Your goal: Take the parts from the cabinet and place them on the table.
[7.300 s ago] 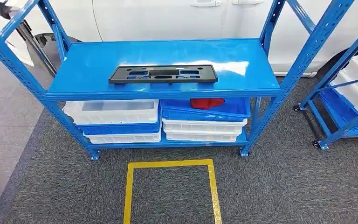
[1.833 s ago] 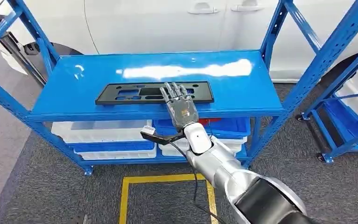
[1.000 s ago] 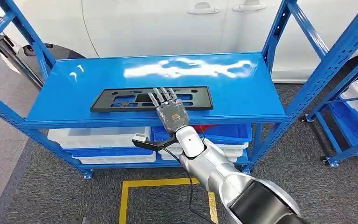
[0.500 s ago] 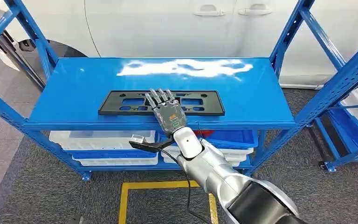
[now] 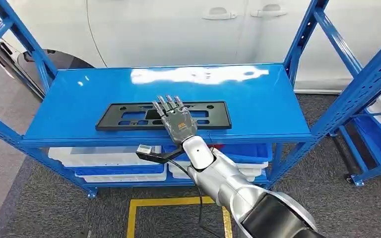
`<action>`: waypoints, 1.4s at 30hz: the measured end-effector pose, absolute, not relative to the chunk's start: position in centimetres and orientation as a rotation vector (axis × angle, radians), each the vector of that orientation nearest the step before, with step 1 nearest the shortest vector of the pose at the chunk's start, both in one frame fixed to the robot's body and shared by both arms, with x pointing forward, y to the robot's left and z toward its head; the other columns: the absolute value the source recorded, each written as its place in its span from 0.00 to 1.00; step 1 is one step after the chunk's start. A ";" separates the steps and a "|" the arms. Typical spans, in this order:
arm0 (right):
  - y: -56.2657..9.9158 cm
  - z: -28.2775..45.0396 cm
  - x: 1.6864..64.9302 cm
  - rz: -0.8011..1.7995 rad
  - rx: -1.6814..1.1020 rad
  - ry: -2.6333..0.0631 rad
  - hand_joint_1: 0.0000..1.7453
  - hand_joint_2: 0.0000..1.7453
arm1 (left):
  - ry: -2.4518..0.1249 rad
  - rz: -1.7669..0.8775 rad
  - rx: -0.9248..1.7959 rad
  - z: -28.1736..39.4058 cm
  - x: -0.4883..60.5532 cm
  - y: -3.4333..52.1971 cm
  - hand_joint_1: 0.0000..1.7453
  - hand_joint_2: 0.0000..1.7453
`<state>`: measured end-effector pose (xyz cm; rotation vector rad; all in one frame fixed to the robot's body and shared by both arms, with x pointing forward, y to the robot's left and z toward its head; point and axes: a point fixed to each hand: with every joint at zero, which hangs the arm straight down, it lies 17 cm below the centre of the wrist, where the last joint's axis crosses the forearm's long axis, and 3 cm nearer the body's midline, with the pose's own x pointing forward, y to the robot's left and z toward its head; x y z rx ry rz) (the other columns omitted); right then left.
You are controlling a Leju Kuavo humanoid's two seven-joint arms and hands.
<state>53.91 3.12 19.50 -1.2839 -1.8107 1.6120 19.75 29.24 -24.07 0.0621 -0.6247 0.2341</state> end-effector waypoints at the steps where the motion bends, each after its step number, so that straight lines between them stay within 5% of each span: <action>1: 3.1 19.4 53.9 1.613 -1.282 -1.810 0.00 1.00 | -0.624 0.234 0.062 -24.1 19.7 29.2 0.00 0.00; 42: 2.4 15.7 54.5 1.825 -1.302 -1.564 0.00 1.00 | -0.652 0.257 0.065 -23.9 19.7 29.8 0.00 0.00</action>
